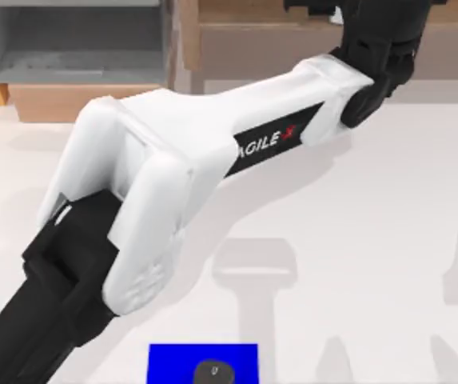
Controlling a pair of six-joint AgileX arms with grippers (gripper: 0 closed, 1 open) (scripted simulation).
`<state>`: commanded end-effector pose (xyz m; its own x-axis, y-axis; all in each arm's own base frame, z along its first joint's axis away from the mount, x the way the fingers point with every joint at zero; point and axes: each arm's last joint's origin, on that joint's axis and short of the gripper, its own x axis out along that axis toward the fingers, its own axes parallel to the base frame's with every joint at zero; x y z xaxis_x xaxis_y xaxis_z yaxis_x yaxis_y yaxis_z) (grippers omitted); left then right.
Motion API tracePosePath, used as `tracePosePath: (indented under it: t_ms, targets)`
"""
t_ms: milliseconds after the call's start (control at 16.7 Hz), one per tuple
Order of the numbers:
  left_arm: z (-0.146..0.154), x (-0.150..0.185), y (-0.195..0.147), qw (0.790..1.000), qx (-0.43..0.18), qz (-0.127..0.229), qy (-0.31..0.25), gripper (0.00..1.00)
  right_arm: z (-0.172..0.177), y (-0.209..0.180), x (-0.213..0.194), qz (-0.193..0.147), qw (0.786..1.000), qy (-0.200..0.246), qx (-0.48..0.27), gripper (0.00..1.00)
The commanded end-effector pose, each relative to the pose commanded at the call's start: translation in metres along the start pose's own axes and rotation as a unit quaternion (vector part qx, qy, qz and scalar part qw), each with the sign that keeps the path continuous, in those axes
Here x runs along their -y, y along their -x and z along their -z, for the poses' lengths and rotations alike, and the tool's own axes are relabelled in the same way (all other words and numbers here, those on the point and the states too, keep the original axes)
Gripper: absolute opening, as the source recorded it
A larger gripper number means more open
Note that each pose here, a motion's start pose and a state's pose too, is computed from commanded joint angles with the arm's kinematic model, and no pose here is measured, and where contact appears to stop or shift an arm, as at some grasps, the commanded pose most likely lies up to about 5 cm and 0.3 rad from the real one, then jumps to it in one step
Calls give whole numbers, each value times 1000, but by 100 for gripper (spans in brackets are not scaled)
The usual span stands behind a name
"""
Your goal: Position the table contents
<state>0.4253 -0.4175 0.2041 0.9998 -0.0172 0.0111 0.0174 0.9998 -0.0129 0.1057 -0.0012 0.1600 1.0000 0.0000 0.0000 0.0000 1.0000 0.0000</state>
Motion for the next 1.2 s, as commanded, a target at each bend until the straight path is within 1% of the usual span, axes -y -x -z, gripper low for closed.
tracePosePath:
  t_ms: [600, 1020, 1200]
  targets:
    - [-2, 1, 4, 1000, 1, 0, 0, 0, 0, 0, 0, 0, 1000, 0, 0, 100]
    - [-15, 2, 39, 1000, 0, 2, -1, 0, 0, 0, 0, 0, 1000, 0, 0, 100]
    - [-16, 2, 42, 1000, 1, 2, 0, 0, 0, 0, 0, 0, 1000, 0, 0, 100]
